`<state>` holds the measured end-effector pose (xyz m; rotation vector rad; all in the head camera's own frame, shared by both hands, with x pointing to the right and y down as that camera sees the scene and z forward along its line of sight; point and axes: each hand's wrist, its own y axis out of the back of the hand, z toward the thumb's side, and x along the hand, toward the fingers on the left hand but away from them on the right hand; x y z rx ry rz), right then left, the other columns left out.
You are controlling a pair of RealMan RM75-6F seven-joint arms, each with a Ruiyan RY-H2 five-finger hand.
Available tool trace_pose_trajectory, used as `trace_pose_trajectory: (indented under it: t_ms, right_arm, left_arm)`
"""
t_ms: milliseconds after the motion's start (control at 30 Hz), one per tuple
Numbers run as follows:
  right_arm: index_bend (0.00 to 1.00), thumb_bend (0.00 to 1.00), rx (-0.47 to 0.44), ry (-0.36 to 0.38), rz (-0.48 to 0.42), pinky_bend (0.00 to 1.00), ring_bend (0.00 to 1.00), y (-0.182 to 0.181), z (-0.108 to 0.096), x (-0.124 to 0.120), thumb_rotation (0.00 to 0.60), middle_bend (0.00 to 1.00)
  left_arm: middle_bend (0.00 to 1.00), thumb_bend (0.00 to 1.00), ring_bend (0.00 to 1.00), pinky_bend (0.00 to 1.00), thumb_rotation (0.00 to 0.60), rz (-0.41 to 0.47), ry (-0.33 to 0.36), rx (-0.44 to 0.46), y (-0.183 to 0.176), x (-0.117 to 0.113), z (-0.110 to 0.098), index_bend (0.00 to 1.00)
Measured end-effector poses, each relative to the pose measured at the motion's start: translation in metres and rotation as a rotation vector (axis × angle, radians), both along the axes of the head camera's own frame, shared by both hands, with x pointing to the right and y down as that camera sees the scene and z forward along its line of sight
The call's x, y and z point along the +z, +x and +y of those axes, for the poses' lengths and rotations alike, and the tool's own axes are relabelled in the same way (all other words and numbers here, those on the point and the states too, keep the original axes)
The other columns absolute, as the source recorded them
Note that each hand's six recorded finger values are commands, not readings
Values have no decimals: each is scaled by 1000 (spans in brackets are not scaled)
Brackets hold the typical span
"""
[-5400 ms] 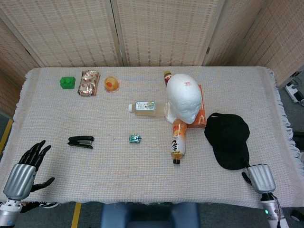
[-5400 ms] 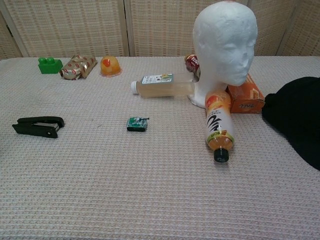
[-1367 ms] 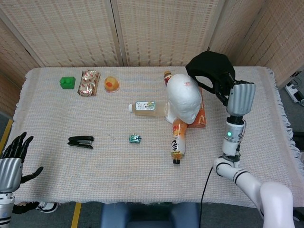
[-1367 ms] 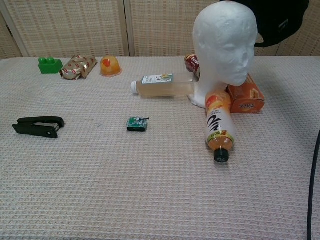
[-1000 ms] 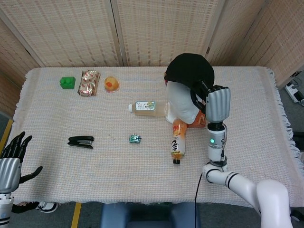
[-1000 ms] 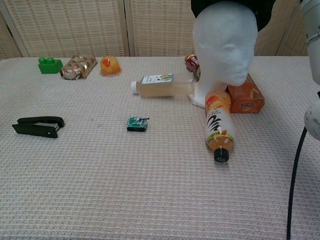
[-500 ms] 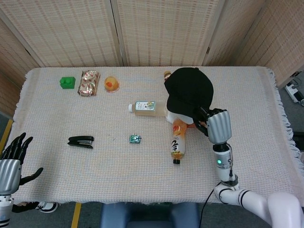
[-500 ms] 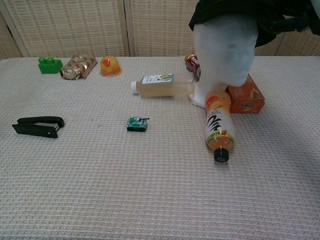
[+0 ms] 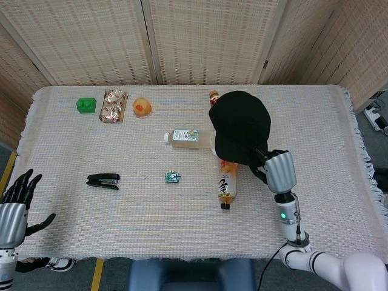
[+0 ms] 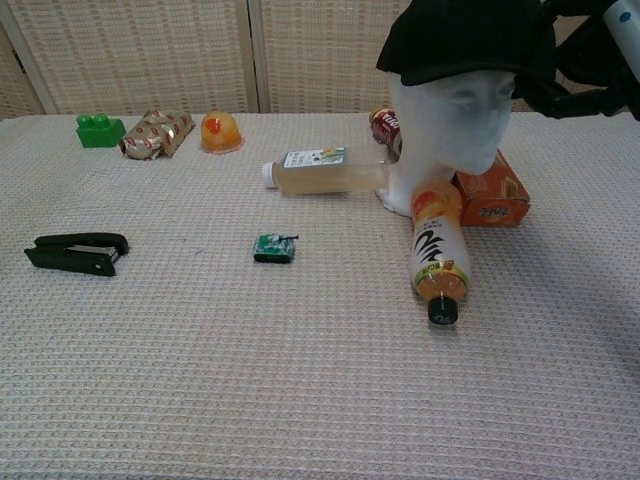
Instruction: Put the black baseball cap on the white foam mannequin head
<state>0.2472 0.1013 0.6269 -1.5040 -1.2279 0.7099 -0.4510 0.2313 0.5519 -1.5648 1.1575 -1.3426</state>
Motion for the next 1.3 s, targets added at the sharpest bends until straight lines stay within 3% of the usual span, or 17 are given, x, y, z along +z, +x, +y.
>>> trace_pose_trajectory:
  t_ms: [67,133,333,533,667,733,833,900,1000,1133,1300]
  right_arm:
    - [142,233,7,-1,8,1000,1000,4,1,-2,600,997]
    - [1,183,9,-6,21,1000,1000,10,2,-4,600,942]
    - [0,68,-6,-83,16,1000,851,23,11,-13,600,636]
    - [0,38,-25,-181,50,1000,773,47,30,-32,600,523]
    - [0,22,-23,-207,86,995,699,62,45,-44,600,459]
    - [0,19,-3,-192,100,910,628,73,53,-56,600,414]
    - [0,10,32,-181,142,481,338,91,68,-76,600,243]
    - [0,4,49,-206,192,317,159,100,78,-85,600,122]
    - [0,1,85,-294,305,103,7,112,96,-94,600,4]
    - [0,0,194,-467,411,0,0,134,133,-103,600,0]
    - [0,0,273,-531,473,0,0,161,154,-105,600,0]
  left_arm:
    - [0,197,17,209,600,1,1,0,0,0,0,112]
    - [0,197,17,209,600,2,1,1,0,-1,0,112]
    - [0,197,16,209,600,2,-23,19,2,2,2,111]
    - [0,199,17,208,600,4,-20,22,4,1,2,111]
    - [0,196,17,209,600,7,-16,22,4,0,2,111]
    - [0,197,15,208,600,11,-17,29,5,-2,3,111]
    - [0,198,12,208,600,15,-30,45,7,-3,5,111]
    - [0,197,8,204,600,23,-40,53,8,-3,6,112]
    - [0,191,4,201,600,38,-45,67,11,-4,6,114]
    - [0,190,1,200,600,53,-42,91,16,-6,8,115]
    - [0,189,0,199,600,36,-43,107,18,-4,10,116]
